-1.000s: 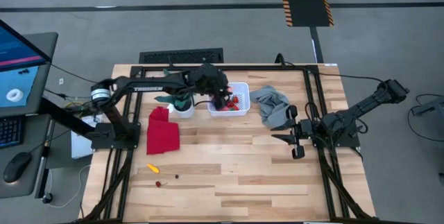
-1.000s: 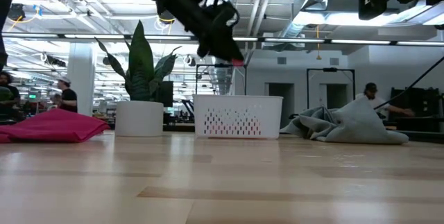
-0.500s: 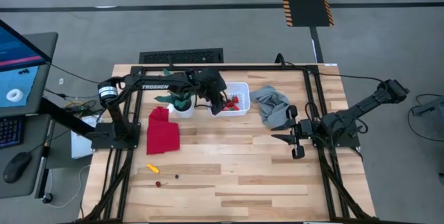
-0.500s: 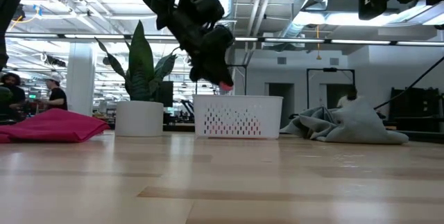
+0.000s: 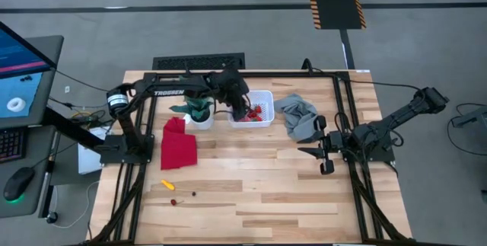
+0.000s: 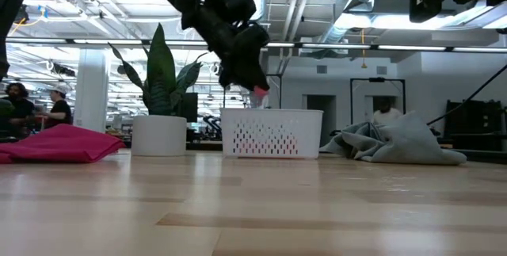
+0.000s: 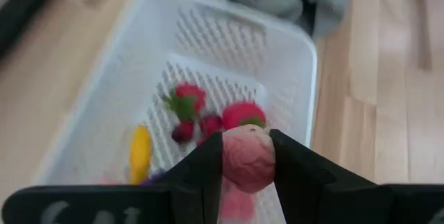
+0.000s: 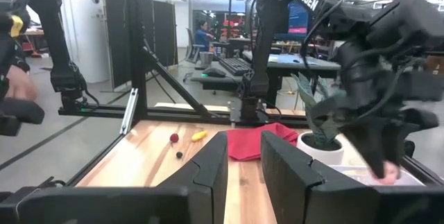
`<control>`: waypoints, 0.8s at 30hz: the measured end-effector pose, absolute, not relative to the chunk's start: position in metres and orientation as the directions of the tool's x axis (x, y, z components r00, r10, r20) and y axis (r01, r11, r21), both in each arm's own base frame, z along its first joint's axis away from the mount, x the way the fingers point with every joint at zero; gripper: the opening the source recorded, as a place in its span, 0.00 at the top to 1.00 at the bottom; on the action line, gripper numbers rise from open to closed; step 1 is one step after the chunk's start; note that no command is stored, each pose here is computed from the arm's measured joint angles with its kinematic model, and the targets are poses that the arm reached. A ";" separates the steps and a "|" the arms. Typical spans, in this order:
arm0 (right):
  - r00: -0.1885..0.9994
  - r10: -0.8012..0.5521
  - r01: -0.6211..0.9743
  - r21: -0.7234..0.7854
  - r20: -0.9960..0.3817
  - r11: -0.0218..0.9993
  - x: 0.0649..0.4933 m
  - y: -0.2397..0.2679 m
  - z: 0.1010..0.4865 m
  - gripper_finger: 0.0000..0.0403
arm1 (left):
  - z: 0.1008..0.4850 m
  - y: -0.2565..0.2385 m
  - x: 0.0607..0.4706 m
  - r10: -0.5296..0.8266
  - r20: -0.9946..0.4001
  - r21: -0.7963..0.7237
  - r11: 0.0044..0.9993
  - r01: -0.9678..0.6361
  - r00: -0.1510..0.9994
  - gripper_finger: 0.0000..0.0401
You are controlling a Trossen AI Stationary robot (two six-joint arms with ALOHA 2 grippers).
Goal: Pick and placing Produce into tupperware
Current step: Put the pink peach into the white bin
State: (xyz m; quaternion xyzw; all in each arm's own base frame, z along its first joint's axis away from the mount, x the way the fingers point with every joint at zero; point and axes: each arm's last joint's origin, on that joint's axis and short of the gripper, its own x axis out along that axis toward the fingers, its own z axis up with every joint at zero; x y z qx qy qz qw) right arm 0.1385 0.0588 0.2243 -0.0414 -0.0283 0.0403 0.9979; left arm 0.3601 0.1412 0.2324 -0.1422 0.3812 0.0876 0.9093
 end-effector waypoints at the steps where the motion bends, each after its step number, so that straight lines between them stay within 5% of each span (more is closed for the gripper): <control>1: 0.995 0.082 -0.077 -0.089 0.053 0.993 0.139 0.059 0.224 0.73 | 0.236 0.143 0.361 0.054 -0.708 -0.195 0.944 -0.268 0.704 0.76; 8: 0.995 0.064 -0.056 -0.100 0.074 0.993 0.139 0.056 0.226 0.73 | 0.258 0.152 0.372 0.031 -0.695 -0.239 0.932 -0.271 0.719 0.76; 24: 0.999 0.031 -0.028 -0.087 0.040 0.996 0.147 0.054 0.221 0.73 | 0.217 0.171 0.430 -0.058 -0.924 -0.210 0.903 -0.375 0.377 0.76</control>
